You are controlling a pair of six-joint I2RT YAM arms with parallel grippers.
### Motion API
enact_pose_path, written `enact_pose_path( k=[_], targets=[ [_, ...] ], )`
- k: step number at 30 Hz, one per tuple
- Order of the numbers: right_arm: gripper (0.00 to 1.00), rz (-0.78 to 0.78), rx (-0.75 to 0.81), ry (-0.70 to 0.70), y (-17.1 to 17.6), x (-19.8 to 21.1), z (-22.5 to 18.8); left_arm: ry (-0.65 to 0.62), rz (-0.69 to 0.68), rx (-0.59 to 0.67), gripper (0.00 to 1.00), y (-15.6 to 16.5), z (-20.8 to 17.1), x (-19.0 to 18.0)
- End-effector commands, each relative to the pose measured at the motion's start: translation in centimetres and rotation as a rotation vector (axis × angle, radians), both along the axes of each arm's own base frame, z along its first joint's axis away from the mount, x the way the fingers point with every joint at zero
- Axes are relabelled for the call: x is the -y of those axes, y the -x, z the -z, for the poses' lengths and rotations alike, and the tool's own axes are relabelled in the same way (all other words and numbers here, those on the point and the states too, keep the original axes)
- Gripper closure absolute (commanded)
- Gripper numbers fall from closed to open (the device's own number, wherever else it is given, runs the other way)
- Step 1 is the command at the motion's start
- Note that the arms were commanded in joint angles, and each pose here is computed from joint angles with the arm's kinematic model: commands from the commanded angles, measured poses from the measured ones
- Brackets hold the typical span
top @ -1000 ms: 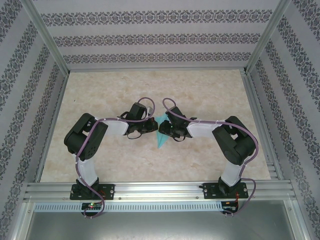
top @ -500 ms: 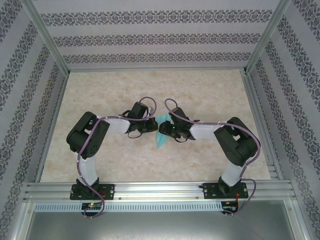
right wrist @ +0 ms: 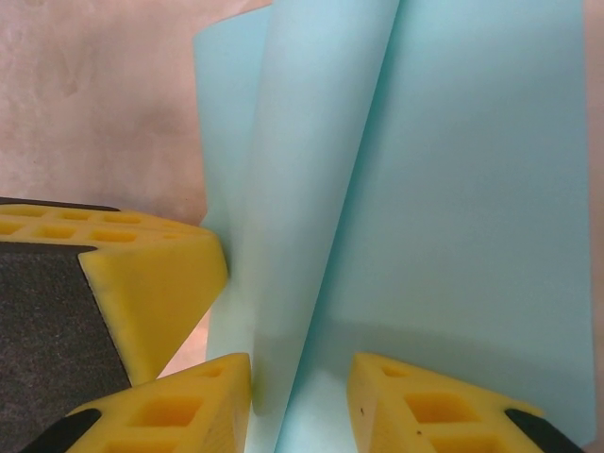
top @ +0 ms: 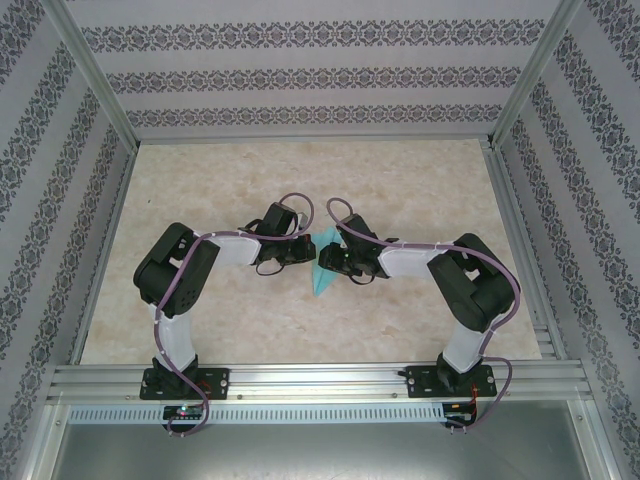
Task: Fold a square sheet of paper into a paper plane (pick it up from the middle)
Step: Fourth fold the wing at the center of the table.
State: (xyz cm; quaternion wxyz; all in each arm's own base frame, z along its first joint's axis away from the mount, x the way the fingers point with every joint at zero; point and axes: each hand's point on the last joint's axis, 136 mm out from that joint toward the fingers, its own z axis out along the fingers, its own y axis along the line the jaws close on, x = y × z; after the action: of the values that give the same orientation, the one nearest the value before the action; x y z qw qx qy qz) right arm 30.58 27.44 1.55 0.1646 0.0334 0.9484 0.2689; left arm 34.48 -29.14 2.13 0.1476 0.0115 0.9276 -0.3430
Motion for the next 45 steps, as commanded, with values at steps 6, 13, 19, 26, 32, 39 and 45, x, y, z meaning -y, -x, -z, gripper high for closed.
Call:
enact_pose_path(
  k=[6,13,19,26,32,39,45],
  targets=[
    [0.67,-0.008,-0.253,0.293,6.1,5.2,7.0,-0.041,0.002,-0.005,0.94,-0.4,1.2,-0.4],
    [0.68,-0.008,-0.267,0.322,6.3,5.4,7.5,-0.006,0.034,-0.003,0.93,-0.3,0.4,0.4],
    [0.69,-0.001,-0.277,0.347,6.5,5.6,7.8,-0.012,0.037,0.0,0.93,-0.5,0.3,0.4],
    [0.7,0.0,-0.288,0.373,6.7,5.8,8.1,-0.008,0.037,0.007,0.93,-0.5,-0.3,0.4],
    [0.7,0.003,-0.289,0.387,6.7,5.9,8.2,0.031,0.053,0.024,0.9,-0.6,-2.1,1.0],
    [0.7,0.003,-0.291,0.395,6.6,5.8,8.3,0.075,0.058,0.032,0.9,-0.3,-3.6,1.3],
    [0.7,0.005,-0.294,0.396,6.7,5.6,8.4,0.096,0.054,0.016,0.9,0.4,-3.6,1.3]
  ],
)
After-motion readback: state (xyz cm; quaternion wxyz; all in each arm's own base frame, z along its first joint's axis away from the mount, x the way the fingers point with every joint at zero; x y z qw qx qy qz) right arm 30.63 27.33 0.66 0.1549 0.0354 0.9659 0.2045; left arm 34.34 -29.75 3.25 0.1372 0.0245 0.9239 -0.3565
